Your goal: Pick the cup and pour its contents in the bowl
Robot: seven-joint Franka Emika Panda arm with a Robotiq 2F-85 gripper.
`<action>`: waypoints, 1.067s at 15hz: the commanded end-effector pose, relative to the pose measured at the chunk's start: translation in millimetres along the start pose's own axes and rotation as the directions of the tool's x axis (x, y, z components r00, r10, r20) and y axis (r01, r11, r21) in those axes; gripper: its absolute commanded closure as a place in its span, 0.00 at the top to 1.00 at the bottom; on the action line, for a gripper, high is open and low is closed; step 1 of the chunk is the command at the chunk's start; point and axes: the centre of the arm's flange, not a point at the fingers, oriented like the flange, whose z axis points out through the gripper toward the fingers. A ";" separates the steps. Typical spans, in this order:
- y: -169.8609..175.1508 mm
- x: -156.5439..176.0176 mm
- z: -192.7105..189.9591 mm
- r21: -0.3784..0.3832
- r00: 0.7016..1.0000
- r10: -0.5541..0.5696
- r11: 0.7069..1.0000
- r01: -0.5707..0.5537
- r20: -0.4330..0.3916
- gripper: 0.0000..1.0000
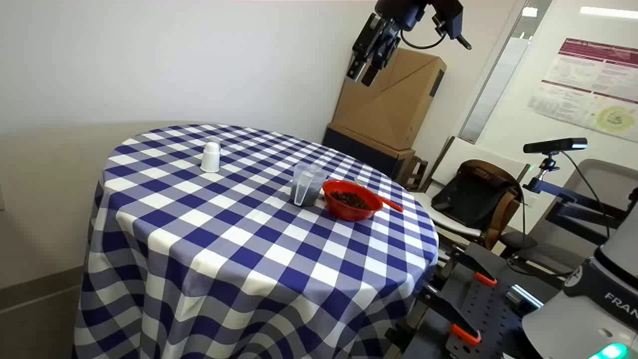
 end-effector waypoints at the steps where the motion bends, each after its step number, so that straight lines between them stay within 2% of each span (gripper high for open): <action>1: 0.0 0.0 0.0 0.000 1.000 0.000 1.000 0.000 0.000 1.00; 3: -0.6 0.3 7.2 -0.001 1.000 0.026 1.000 -0.026 -0.004 1.00; 6: -0.5 2.3 22.6 -0.126 0.990 0.126 0.983 -0.133 -0.060 1.00; 8: -0.8 3.1 35.4 -0.192 0.976 0.197 0.958 -0.211 -0.087 1.00; 11: 0.8 2.4 54.3 -0.268 0.944 0.317 0.906 -0.329 -0.089 1.00; 13: -2.7 3.2 64.5 -0.279 0.921 0.386 0.879 -0.387 -0.061 1.00; 16: -17.2 7.1 82.2 -0.252 0.878 0.479 0.851 -0.460 0.014 1.00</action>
